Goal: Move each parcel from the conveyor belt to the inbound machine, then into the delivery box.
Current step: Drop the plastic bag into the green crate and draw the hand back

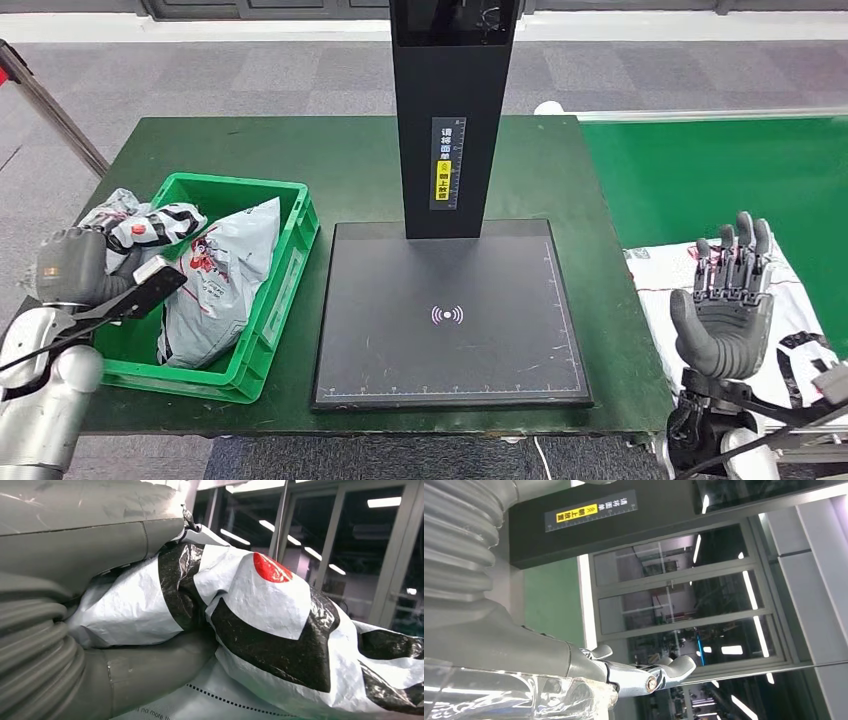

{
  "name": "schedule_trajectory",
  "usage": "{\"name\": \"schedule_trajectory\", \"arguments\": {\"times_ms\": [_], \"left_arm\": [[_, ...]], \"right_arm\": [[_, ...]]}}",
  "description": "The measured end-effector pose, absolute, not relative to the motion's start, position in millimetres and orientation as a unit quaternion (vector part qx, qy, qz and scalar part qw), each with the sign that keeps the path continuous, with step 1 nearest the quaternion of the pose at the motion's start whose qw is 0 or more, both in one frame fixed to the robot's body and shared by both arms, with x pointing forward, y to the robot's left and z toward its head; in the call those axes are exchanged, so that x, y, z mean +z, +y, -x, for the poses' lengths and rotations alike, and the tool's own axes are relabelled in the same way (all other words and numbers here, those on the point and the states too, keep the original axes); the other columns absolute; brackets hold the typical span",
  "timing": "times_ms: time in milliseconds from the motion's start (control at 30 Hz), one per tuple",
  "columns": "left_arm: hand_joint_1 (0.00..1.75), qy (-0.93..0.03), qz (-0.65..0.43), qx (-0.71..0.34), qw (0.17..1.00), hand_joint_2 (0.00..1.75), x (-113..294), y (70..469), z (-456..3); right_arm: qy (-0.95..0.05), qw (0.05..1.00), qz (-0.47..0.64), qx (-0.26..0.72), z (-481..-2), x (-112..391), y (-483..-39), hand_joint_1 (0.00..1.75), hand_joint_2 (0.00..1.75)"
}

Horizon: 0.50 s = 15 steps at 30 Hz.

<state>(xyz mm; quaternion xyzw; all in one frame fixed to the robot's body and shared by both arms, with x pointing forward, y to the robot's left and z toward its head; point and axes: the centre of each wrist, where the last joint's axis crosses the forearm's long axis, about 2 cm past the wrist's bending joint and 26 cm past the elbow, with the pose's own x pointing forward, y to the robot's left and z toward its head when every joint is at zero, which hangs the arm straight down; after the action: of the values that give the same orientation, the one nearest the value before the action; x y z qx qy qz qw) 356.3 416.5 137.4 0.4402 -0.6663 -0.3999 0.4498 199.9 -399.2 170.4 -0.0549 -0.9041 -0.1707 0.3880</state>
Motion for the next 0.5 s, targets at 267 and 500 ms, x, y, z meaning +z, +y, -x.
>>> {"name": "schedule_trajectory", "arguments": {"times_ms": [267,500], "left_arm": [[0.0,-0.675,-0.421,-0.401,0.454,1.75,120.8,396.0,-350.8],[0.0,-0.699,-0.414,-0.388,0.435,1.75,129.4,377.8,-354.6]], "right_arm": [[-0.905,0.386,0.055,-0.169,-194.1,171.2,-394.8,0.0,1.75],[-0.907,0.379,0.056,-0.172,-198.4,175.7,-395.6,0.0,1.75]]}}
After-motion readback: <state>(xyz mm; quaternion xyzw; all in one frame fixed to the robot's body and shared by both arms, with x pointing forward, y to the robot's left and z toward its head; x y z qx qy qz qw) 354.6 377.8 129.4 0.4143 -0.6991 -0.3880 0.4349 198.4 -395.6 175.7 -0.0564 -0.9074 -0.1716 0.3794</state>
